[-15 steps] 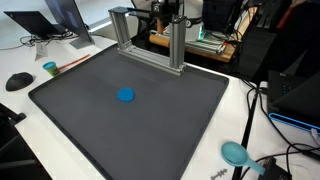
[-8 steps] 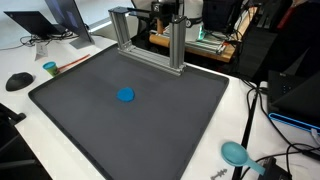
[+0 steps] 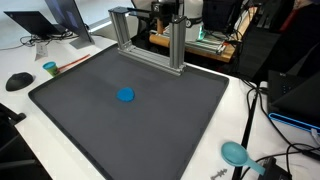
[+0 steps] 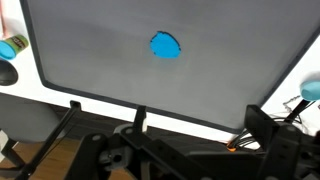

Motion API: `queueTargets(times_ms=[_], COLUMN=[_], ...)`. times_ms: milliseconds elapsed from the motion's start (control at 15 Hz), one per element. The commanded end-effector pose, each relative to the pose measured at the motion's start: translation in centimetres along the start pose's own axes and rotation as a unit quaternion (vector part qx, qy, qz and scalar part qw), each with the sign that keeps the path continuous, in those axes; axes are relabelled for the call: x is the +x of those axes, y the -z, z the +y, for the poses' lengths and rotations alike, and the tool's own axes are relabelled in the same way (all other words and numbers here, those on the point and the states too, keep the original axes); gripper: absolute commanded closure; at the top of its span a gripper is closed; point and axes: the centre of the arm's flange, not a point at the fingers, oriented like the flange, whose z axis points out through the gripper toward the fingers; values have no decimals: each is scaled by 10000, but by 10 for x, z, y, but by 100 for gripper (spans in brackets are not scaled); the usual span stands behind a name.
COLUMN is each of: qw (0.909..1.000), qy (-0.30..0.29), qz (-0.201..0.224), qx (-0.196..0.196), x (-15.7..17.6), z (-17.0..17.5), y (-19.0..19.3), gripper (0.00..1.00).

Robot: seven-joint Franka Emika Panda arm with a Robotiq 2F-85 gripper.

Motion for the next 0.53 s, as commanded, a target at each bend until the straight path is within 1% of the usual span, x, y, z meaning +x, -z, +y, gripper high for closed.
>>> queueTargets(times_ms=[0, 133, 267, 333, 467], qw=[9993, 9985, 9963, 9983, 9978], qy=[171, 205, 92, 152, 147], qz=[-283, -493, -860, -552, -638], qx=[157, 140, 21, 116, 134], x=[74, 100, 121, 79, 87], z=[1, -4, -4, -7, -7], y=[-21, -42, -67, -55, -70], gripper=[0, 0, 0, 0, 0])
